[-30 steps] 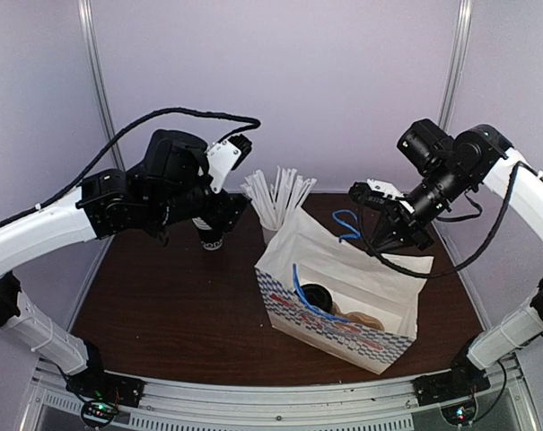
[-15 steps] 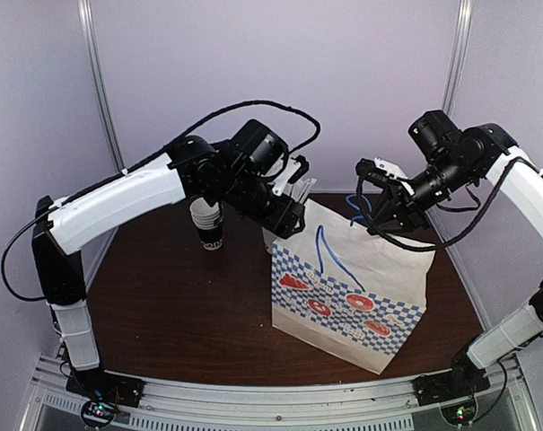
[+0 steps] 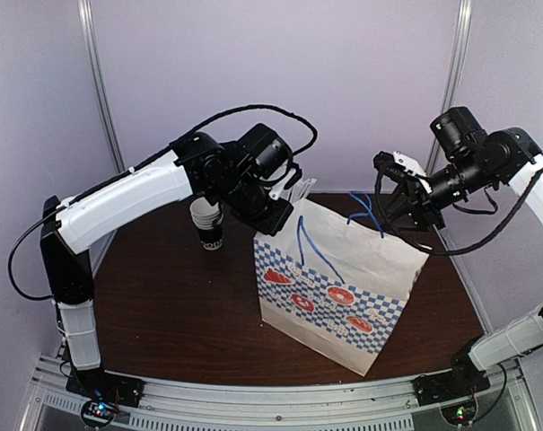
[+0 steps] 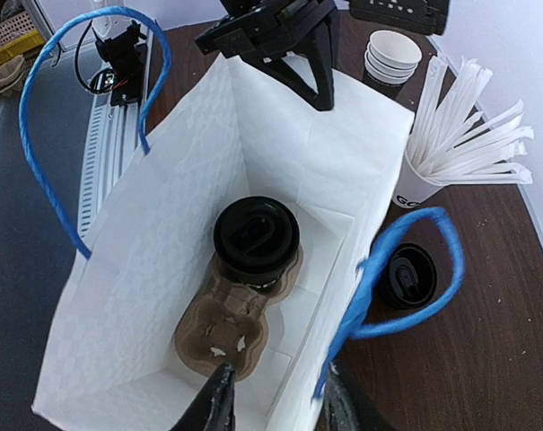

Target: Pack the takeout coffee

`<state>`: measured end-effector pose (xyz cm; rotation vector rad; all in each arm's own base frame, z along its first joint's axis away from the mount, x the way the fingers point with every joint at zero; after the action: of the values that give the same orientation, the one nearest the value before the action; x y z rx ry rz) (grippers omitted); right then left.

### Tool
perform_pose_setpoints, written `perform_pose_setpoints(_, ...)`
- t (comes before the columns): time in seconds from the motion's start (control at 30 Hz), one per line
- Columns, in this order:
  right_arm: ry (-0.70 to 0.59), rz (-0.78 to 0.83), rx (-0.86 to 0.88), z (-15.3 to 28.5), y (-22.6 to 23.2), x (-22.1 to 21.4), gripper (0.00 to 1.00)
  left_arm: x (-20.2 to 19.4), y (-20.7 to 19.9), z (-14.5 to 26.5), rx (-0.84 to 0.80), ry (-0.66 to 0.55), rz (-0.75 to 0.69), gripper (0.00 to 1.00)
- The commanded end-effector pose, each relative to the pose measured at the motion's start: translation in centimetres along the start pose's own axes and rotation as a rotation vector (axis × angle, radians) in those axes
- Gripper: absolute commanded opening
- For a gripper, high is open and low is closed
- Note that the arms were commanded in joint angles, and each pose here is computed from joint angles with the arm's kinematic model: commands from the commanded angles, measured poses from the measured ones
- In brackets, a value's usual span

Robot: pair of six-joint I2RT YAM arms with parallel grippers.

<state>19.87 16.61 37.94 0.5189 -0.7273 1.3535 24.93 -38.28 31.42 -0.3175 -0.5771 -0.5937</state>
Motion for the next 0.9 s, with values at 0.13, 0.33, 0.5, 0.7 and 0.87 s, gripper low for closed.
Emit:
perform_pose_setpoints(0.13, -0.108, -0.045, -0.047, 3.1, -0.7, 0.2, 0.51, -2.0, 4.1, 6.0, 0.128, -0.044, 0.103, 0.0)
perform_pose_setpoints(0.33, -0.137, -0.109, -0.132, 2.6, -3.7, 0.6, 0.53, -5.1, 7.0, 8.0, 0.224, -0.033, 0.179, 0.0)
perform_pose_setpoints(0.5, -0.164, -0.196, -0.209, 1.0, -7.2, 0.9, 0.52, -7.5, 8.8, 9.4, 0.263, -0.038, 0.243, 0.0)
perform_pose_setpoints(0.7, -0.187, -0.269, -0.316, -0.7, -11.2, 1.0, 0.51, -9.7, 9.4, 10.1, 0.26, -0.022, 0.281, 0.12)
perform_pose_setpoints(0.87, -0.197, -0.327, -0.326, -3.0, -14.4, 1.0, 0.5, -9.9, 9.8, 11.1, 0.272, -0.048, 0.287, 0.48)
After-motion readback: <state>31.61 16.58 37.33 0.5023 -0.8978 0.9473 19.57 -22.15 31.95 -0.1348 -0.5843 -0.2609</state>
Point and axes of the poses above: each gripper's point midway between its finger pads, its own z axis back along the fingers, its own y axis along the line the jaws close on, x = y × z, the point moved 7 cm from there along z, back along the fingers, and after that the axes turned 4 degrees about z, right-handed, at the moved point
